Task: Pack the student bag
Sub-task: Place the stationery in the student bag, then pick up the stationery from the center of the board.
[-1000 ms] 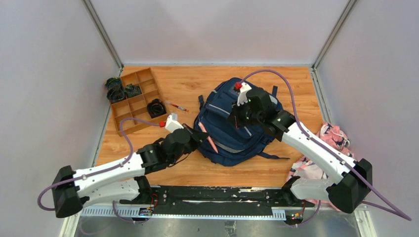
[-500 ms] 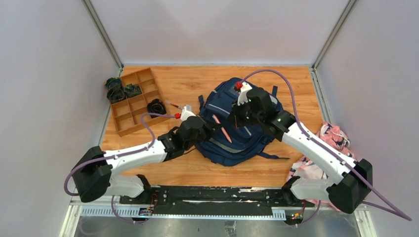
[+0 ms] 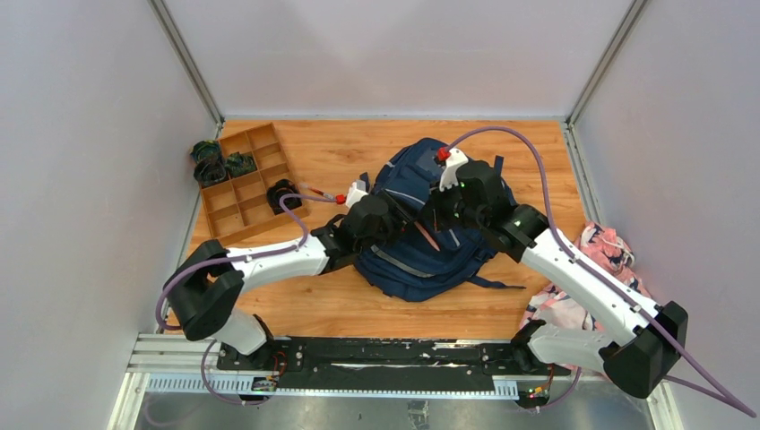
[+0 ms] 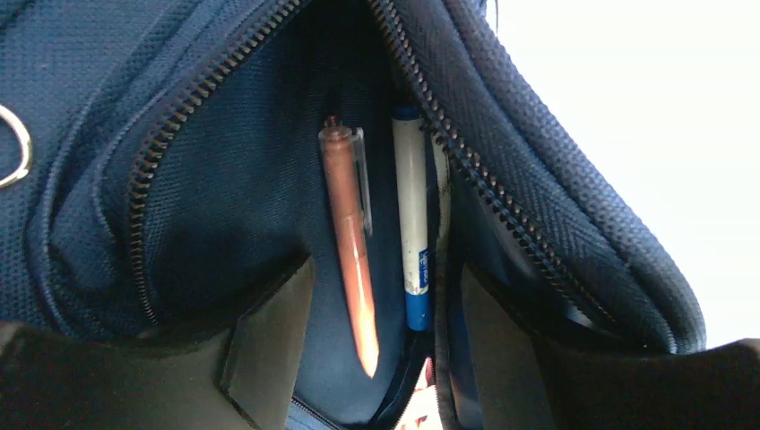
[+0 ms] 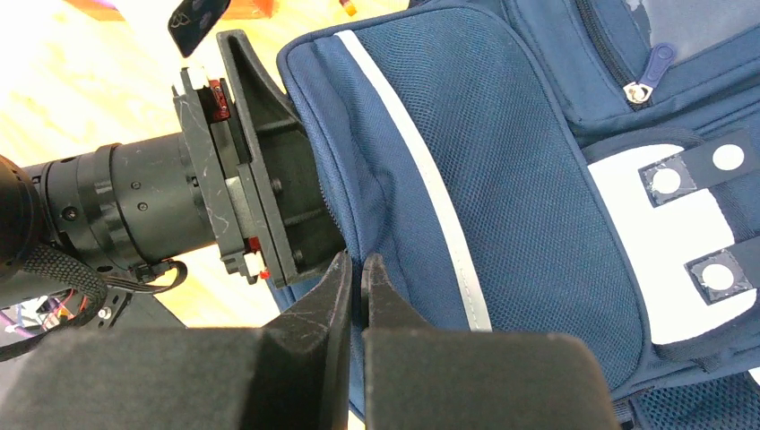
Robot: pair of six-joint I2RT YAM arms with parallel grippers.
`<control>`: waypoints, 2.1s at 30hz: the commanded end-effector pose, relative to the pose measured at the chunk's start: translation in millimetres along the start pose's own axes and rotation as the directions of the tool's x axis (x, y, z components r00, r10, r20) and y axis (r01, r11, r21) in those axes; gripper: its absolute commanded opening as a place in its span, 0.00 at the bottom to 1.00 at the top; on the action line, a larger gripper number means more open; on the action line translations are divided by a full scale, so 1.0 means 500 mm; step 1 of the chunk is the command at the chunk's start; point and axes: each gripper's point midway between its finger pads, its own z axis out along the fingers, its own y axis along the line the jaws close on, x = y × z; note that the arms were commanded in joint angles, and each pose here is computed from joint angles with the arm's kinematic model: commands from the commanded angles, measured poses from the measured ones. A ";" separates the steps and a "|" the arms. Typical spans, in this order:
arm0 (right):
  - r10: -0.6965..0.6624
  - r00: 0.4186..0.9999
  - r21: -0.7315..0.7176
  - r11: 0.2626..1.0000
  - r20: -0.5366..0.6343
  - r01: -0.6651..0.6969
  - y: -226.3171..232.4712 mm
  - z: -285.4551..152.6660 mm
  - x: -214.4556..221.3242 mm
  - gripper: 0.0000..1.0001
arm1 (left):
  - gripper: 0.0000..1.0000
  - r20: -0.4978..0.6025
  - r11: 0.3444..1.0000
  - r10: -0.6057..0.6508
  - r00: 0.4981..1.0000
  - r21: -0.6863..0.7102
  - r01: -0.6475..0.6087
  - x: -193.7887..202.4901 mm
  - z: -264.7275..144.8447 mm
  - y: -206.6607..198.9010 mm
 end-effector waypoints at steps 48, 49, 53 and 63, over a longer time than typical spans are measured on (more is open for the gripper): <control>-0.075 0.997 0.018 0.997 0.001 0.075 0.005 -0.011 0.011 0.00 | 0.63 0.083 0.531 0.411 0.908 -0.832 -0.164 -0.485 0.068 0.220; -0.078 0.997 0.019 0.997 0.003 0.078 0.006 -0.013 0.012 0.00 | 0.63 0.092 0.524 0.405 0.909 -0.838 -0.149 -0.490 0.075 0.231; -0.074 0.997 0.018 0.997 0.007 0.074 0.006 -0.023 0.017 0.00 | 0.63 0.094 0.496 0.345 0.934 -0.863 -0.096 -0.504 0.095 0.294; -0.060 0.998 0.030 0.998 -0.036 0.061 -0.007 -0.035 0.064 0.00 | 0.62 0.071 0.430 0.272 0.960 -0.901 -0.055 -0.491 0.123 0.397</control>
